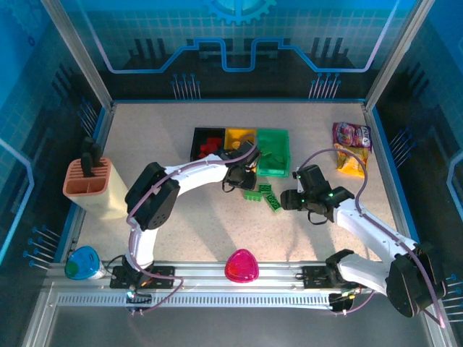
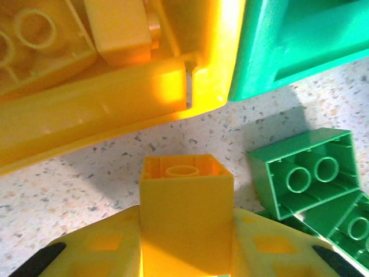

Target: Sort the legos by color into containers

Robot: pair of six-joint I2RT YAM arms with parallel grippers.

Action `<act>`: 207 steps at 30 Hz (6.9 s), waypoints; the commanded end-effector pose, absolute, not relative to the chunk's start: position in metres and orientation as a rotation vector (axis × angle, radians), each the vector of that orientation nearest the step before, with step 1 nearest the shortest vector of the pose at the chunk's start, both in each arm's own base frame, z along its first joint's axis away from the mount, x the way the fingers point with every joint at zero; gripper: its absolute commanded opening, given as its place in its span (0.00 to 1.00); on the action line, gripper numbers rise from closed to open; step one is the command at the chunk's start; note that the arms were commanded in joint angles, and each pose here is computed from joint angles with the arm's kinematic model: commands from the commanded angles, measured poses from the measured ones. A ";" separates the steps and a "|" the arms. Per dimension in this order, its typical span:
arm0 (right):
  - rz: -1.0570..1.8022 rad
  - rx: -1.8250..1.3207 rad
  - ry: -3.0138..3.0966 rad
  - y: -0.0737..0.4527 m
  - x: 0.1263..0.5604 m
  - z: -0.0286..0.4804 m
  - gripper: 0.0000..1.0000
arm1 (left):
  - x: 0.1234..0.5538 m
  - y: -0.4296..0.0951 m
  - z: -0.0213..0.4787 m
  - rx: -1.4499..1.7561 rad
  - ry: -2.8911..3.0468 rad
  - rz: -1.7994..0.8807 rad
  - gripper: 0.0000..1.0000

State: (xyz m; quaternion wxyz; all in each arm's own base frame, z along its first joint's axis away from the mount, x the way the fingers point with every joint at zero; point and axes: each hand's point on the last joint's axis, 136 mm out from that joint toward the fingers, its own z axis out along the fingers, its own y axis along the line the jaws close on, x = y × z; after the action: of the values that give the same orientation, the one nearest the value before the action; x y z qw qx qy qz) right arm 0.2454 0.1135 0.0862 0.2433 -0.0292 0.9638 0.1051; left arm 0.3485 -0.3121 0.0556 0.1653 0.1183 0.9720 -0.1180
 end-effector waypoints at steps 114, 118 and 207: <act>0.033 -0.295 2.661 0.156 0.417 0.150 0.31 | 0.234 -0.218 0.074 0.141 2.461 -0.585 0.50; 0.120 -0.287 2.694 0.170 0.427 0.139 0.32 | 0.230 -0.211 0.079 0.131 2.436 -0.582 0.50; 0.062 -0.017 2.665 0.146 0.380 0.131 0.41 | 0.222 -0.199 0.084 0.120 2.407 -0.564 0.49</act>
State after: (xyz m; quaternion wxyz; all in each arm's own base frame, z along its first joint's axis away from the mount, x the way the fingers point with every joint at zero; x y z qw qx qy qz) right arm 0.3678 0.1531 0.1206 0.2304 0.0062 0.9724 0.0366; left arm 0.2204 -0.1959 0.0774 0.3208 0.0481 0.9221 -0.2109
